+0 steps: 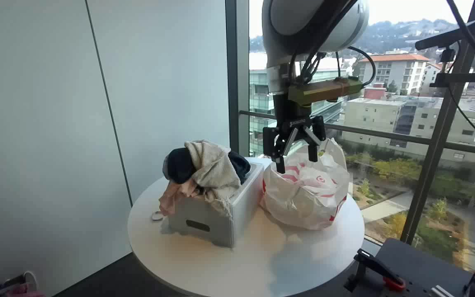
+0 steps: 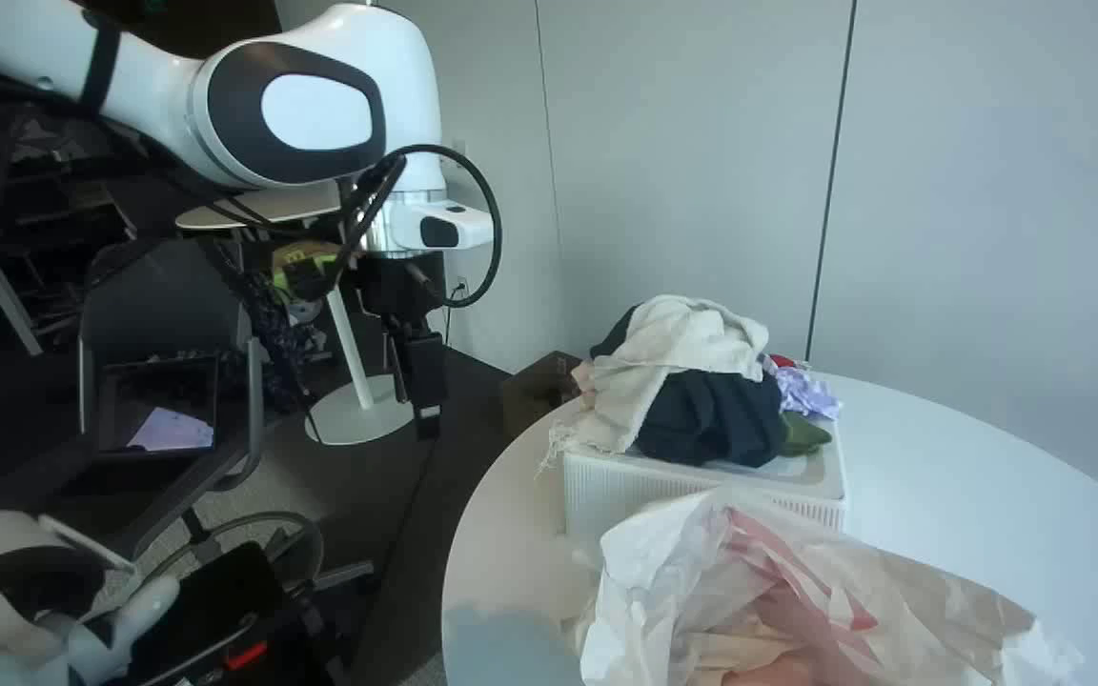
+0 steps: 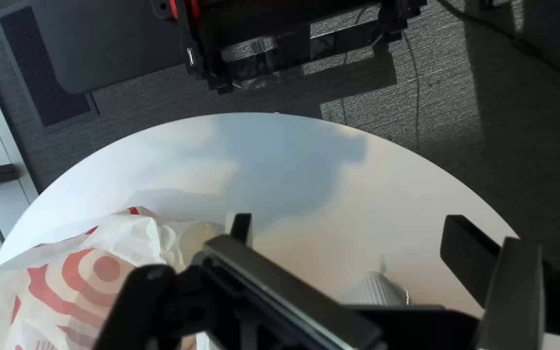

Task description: Put some of the items on the white basket inside the plastic bag

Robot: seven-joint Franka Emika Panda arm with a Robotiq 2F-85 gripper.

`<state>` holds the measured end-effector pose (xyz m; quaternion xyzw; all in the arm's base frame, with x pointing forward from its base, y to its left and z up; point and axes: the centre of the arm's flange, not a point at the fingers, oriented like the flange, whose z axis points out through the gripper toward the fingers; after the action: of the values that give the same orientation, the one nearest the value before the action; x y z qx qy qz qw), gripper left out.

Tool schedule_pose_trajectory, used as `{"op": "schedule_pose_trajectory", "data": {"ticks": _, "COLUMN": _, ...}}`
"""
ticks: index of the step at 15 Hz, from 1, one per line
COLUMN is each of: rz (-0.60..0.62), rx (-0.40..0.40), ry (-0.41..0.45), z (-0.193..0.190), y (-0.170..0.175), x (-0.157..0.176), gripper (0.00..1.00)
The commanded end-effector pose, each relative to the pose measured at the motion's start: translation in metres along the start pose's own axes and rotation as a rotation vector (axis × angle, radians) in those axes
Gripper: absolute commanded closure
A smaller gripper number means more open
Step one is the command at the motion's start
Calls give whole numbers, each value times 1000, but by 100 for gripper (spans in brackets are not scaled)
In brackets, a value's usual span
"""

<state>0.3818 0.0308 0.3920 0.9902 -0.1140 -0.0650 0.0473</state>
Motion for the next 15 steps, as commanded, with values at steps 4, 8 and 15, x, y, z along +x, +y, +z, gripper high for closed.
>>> {"op": "schedule_pose_trajectory", "data": {"ticks": 4, "rz": 0, "rx": 2, "ry": 6, "z": -3, "y": 0, "x": 1, "gripper": 0}}
{"op": "schedule_pose_trajectory", "data": {"ticks": 8, "rz": 0, "rx": 2, "ry": 6, "z": -3, "y": 0, "x": 1, "gripper": 0}}
{"op": "schedule_pose_trajectory", "data": {"ticks": 15, "rz": -27, "rx": 30, "ry": 73, "z": 0, "y": -16, "x": 32, "gripper": 0}}
